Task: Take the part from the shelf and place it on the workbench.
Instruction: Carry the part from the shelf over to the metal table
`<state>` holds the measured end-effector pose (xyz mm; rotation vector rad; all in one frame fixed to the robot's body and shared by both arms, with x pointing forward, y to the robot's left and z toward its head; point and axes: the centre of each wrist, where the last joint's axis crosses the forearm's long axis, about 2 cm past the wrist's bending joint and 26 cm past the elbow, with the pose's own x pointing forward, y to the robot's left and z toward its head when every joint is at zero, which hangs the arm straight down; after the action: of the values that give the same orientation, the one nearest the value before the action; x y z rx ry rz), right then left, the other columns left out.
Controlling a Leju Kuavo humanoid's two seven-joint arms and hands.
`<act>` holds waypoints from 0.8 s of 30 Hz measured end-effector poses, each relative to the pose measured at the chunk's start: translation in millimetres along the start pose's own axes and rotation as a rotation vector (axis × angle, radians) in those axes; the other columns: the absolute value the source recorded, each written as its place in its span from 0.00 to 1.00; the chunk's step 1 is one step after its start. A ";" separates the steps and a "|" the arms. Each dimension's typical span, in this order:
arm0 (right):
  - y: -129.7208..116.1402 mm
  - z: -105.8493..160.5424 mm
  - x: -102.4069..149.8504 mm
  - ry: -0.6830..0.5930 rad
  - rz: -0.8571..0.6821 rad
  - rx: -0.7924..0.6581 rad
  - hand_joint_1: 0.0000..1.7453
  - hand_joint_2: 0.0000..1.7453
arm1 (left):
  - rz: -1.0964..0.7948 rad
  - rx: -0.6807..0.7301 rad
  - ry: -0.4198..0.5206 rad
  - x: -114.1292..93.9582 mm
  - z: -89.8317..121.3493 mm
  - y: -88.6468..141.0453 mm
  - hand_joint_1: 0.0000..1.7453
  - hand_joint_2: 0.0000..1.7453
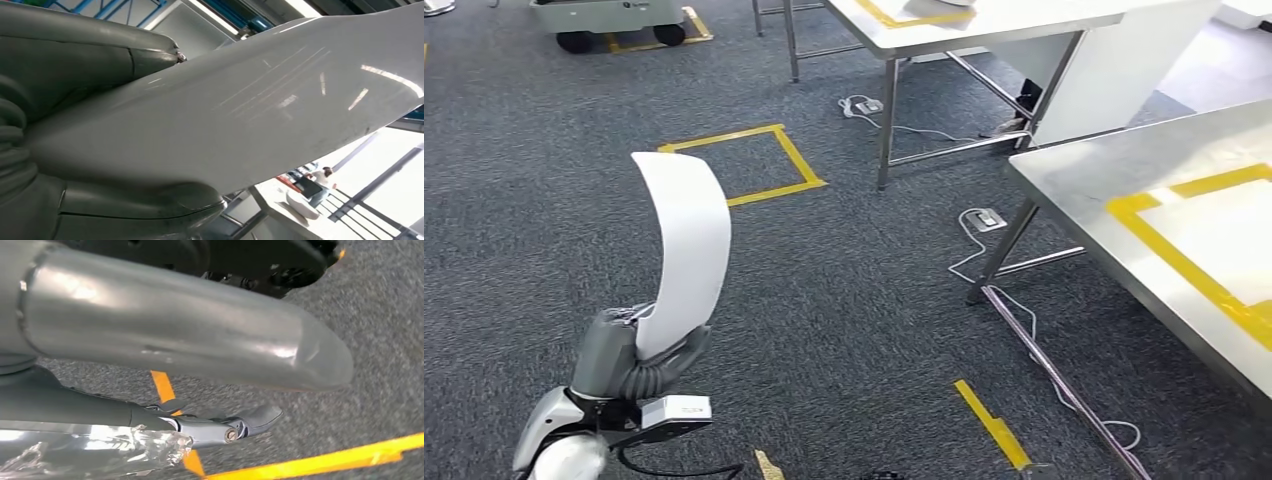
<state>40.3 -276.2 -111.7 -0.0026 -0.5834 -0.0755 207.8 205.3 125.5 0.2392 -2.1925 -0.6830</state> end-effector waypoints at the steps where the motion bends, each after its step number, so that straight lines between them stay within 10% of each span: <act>1: -0.1 0.2 -0.4 0.001 0.000 0.000 0.00 0.00 | 0.001 -0.002 0.000 0.0 0.0 -0.1 1.00 1.00; 24: 1.2 0.3 -0.5 0.000 0.012 0.007 0.00 0.00 | 0.002 -0.034 0.001 -1.8 3.1 0.0 1.00 1.00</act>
<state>39.8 -275.0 -111.7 0.0006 -0.5839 -0.0621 206.6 207.2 122.7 0.2197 -2.1781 -0.7186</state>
